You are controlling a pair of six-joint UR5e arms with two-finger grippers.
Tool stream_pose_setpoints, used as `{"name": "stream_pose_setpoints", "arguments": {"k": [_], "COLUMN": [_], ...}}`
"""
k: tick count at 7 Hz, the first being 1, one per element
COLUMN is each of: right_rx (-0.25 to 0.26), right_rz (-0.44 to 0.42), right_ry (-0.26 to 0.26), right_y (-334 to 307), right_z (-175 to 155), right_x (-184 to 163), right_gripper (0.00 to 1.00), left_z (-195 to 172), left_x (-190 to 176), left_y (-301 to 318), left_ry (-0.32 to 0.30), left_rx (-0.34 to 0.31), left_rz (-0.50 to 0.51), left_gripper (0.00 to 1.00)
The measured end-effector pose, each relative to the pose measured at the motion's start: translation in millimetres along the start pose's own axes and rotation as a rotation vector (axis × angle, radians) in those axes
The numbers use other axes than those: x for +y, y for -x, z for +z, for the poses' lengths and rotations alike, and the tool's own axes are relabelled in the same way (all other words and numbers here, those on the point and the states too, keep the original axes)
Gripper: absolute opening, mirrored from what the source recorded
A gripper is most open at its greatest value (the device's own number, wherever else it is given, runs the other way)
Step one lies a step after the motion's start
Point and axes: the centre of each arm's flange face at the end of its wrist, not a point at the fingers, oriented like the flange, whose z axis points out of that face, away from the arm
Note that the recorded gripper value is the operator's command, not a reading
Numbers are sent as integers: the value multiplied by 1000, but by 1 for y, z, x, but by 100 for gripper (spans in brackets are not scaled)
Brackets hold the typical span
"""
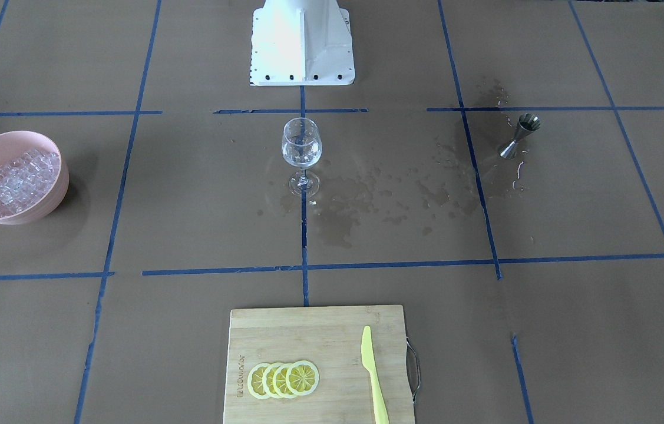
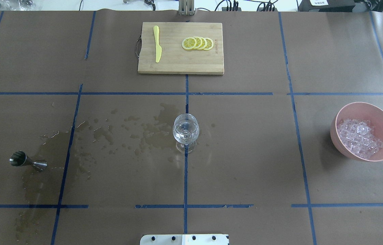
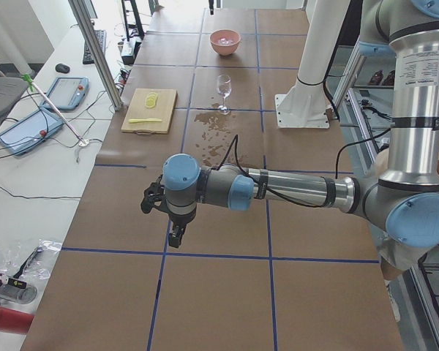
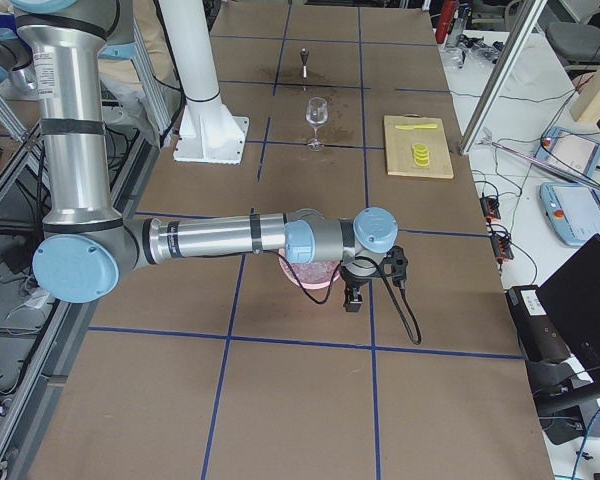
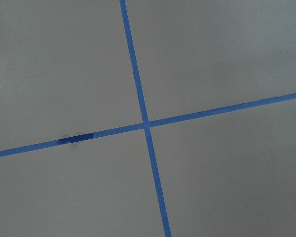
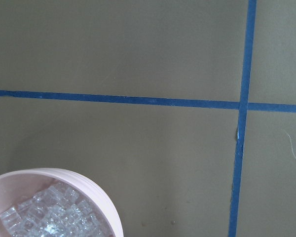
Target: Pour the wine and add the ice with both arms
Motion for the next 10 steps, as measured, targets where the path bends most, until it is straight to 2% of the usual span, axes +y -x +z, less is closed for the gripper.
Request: {"name": "stream_pose_setpoints", "arguments": {"k": [4,6,8,9,10], "right_rx": [1,1,2,2,1], "right_rz": [1,-3,4,7,-5], "right_ry": [-3,-7,-1,2,-7], "right_y": [2,5,1,-6,-18], "right_z": [-1,-3,0,6,14], "right_x": [-2,-5,-6,-4,2], "right_gripper": [100,100,100,100,100], "left_z": [-22,-32,-40,-34,-30], "left_x": [-11,-19,-25,-14,1], "left_y": [-19,-25,-29,-27,-30], "left_ry": [-49,-78,-139,-180,-235], "left_rx": [-23,-78,-105,-99,-62], "left_rz": [60,93,152,193,241], "left_gripper": [100,100,100,100,100]}}
